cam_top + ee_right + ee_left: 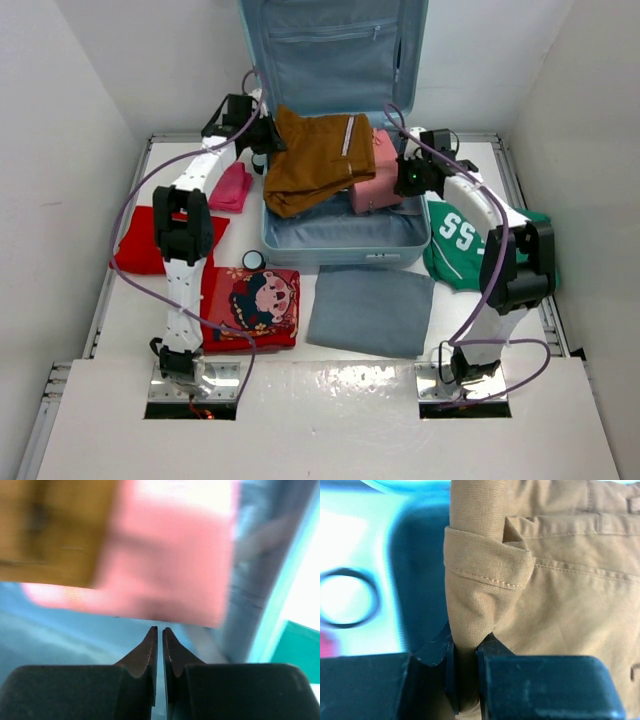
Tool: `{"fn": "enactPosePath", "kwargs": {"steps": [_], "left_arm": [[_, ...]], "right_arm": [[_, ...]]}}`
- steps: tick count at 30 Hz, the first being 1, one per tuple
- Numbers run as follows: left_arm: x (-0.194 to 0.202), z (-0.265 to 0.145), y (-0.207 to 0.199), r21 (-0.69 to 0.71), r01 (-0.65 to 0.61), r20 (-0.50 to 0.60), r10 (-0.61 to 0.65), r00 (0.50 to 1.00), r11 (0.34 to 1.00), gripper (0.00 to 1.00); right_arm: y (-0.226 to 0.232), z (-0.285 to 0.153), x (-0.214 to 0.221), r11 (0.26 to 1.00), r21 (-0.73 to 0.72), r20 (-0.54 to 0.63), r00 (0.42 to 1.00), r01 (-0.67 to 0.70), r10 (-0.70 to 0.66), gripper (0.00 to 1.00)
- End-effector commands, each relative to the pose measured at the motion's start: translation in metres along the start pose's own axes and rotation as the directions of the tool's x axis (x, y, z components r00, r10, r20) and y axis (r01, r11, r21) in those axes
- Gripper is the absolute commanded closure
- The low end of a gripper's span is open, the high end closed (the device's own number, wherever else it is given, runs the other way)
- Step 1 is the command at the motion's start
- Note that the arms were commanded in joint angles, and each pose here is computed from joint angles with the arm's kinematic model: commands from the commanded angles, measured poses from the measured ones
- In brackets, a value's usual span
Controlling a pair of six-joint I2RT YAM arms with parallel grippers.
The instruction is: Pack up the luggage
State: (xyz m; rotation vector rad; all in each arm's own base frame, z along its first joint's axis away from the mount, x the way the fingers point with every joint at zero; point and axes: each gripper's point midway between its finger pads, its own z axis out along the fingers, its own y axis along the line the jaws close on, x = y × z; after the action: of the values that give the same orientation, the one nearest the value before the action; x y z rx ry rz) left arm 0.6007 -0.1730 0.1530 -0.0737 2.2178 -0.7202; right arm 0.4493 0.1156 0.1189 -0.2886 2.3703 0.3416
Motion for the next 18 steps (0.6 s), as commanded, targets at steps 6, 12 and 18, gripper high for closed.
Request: {"fn": "enactPosePath", "kwargs": {"steps": [6,12,18], "left_arm": [[-0.037,-0.046,0.023,-0.41,-0.356,-0.009,0.387,0.922,0.839,1.0],[0.004,-0.029,-0.003,-0.375,-0.535,-0.161,0.515,0.842,0.757,1.0],[0.047,-0.008,-0.063,-0.337,-0.703,-0.234,0.667,0.707,0.627,0.95]], "right_arm": [[-0.043,-0.013,0.009,0.988,0.157,-0.008,1.0,-0.01,0.011,0.95],[-0.032,-0.015,0.003,0.995,0.094,0.004,0.999,-0.04,0.039,0.95],[-0.021,-0.022,-0.008,0.997,0.047,0.023,0.998,-0.056,0.055,0.95]]}}
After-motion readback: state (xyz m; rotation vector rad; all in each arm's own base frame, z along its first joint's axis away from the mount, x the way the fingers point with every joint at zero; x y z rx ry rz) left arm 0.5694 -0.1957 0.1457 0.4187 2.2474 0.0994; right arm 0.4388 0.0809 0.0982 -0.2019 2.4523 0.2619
